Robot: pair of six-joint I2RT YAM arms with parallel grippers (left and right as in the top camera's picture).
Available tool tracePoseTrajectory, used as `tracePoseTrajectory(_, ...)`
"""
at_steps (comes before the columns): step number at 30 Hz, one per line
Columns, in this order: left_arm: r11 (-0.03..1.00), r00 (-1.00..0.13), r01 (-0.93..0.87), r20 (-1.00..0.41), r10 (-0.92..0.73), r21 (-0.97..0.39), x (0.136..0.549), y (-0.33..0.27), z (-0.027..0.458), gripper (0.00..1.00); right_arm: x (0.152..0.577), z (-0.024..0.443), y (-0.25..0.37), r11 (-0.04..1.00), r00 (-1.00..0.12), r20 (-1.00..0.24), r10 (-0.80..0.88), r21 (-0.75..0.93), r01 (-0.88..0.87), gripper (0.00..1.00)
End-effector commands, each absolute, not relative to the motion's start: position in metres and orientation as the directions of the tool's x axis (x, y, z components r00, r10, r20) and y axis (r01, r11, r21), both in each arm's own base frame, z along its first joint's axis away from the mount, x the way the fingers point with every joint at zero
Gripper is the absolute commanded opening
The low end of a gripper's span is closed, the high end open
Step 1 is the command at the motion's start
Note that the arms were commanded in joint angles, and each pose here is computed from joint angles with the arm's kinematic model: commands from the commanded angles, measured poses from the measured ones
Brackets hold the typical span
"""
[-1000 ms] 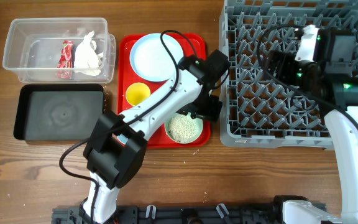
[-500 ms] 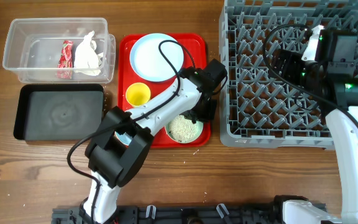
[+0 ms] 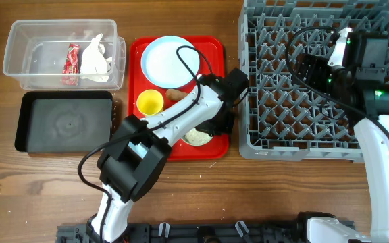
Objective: Sort waste into correct bins and load items into the dishwasher rack
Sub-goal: 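Grasp the green bowl of rice with the left gripper, then tip the green bowl over the black tray to pour out rice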
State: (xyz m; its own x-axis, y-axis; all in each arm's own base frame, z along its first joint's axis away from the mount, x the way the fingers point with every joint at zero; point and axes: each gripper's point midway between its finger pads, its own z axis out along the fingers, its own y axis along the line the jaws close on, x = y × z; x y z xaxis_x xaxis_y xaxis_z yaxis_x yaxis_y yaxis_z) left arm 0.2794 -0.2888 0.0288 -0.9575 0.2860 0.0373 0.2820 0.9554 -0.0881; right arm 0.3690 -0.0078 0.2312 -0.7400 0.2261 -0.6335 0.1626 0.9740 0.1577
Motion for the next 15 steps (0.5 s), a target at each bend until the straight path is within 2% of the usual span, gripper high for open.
tracePoseTrajectory(1,0.953,-0.953,0.29,0.068,0.296,-0.089,0.273,-0.287,0.053,0.04,0.373,0.236,-0.012,0.971,-0.728,-0.642,0.239,0.151,0.186,1.0)
tracePoseTrajectory(8,0.941,-0.95,0.313,-0.027,0.312,-0.128,0.301,-0.271,0.145,0.04,0.373,0.236,-0.011,0.971,-0.728,-0.642,0.24,0.156,0.183,1.0)
tracePoseTrajectory(12,0.965,-0.974,0.224,-0.057,0.218,-0.134,0.329,-0.215,0.186,0.04,0.373,0.236,-0.011,0.969,-0.727,-0.641,0.246,0.159,0.188,1.0)
tracePoseTrajectory(15,0.984,-0.995,0.082,-0.074,0.071,-0.16,0.354,-0.165,0.196,0.04,0.373,0.236,-0.011,0.956,-0.717,-0.632,0.293,0.192,0.221,1.0)
